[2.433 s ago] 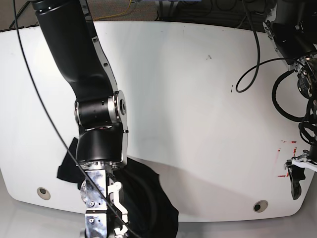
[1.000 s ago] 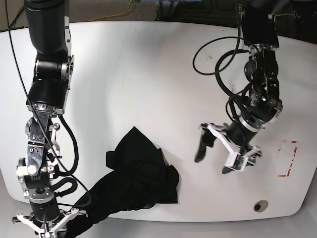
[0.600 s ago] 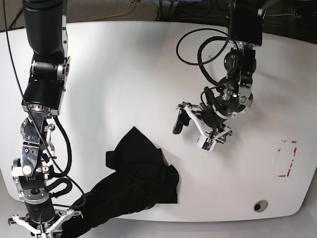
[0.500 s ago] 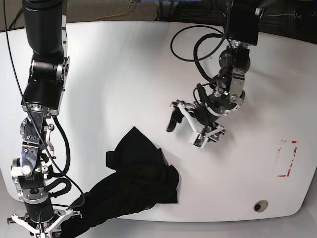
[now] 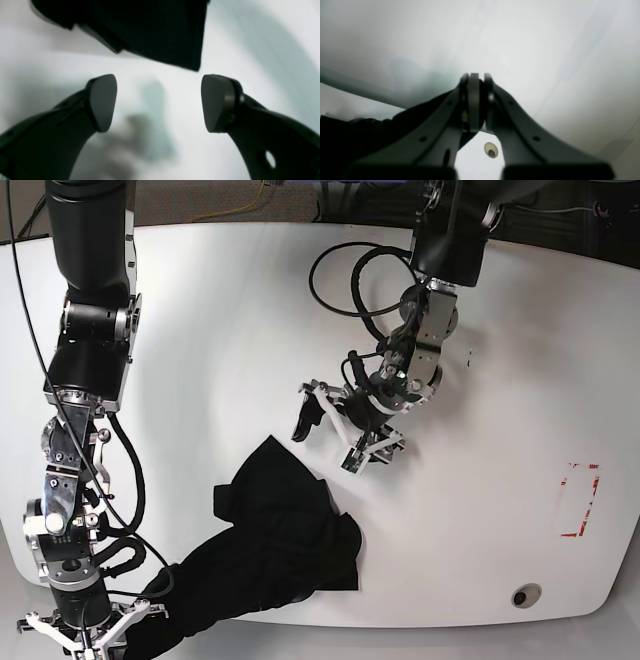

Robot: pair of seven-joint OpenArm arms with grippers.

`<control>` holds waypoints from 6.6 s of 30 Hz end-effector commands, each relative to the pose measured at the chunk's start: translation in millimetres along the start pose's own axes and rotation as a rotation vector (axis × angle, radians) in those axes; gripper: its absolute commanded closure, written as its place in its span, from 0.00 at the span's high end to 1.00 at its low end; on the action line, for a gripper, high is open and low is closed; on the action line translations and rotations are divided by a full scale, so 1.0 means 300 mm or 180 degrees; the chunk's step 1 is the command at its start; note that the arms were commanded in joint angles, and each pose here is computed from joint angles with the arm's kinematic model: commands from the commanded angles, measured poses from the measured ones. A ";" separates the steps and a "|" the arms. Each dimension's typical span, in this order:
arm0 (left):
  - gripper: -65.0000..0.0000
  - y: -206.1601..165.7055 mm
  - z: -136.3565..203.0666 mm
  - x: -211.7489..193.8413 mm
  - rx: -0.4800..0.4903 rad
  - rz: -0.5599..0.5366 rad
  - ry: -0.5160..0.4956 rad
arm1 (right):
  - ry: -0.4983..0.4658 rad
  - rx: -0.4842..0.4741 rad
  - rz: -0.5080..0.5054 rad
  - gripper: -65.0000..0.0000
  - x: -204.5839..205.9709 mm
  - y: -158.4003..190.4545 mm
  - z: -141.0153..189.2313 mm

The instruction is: Layout the t-shirt on the table in an organized manner, then fold the t-shirt properly

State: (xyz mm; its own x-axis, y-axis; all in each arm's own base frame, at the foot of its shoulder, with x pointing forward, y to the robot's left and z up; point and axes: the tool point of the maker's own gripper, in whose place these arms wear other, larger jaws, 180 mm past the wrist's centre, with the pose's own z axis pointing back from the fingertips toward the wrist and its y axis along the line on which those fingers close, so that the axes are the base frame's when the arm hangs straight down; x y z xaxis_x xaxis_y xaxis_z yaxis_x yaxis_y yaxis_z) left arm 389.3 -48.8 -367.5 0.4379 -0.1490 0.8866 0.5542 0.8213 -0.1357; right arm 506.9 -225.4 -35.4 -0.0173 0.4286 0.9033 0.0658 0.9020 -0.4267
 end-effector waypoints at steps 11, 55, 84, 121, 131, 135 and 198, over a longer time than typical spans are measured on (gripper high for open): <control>0.77 -0.091 -0.127 0.005 -0.0234 -0.0375 0.0076 | -0.0242 -0.0116 0.0008 0.00 0.087 -0.054 0.006; 0.77 -0.046 -0.275 0.025 -0.0062 -0.0676 0.0221 | -0.0182 -0.0140 -0.0132 0.00 0.062 -0.035 0.056; 0.46 -0.172 -0.272 -0.004 -0.0365 -0.0506 0.0032 | -0.0158 -0.0055 -0.0217 0.00 0.063 0.028 0.083; 0.05 -0.012 -0.188 0.169 0.0064 -0.0519 -0.0316 | -0.0221 -0.0051 -0.0101 0.00 0.046 0.056 0.168; 0.05 0.055 -0.032 0.305 0.0191 -0.0366 -0.0551 | -0.0200 -0.0023 -0.0110 0.00 0.031 0.073 0.179; 0.05 0.104 0.022 0.328 0.0286 -0.0335 -0.0603 | -0.0200 -0.0023 -0.0110 0.00 0.031 0.073 0.179; 0.88 0.185 0.048 0.131 0.0289 -0.0410 -0.0036 | -0.0145 -0.0283 -0.0054 0.00 0.004 -0.059 0.195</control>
State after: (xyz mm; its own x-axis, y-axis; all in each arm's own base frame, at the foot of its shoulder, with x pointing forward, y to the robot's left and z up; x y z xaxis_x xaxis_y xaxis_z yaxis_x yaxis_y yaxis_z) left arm 413.3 -1.0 -338.4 0.3778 -0.2430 0.8934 0.5497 0.8353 -0.0052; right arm 449.8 -236.3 -55.1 0.0066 0.4082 0.9129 0.1219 0.9057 -0.4059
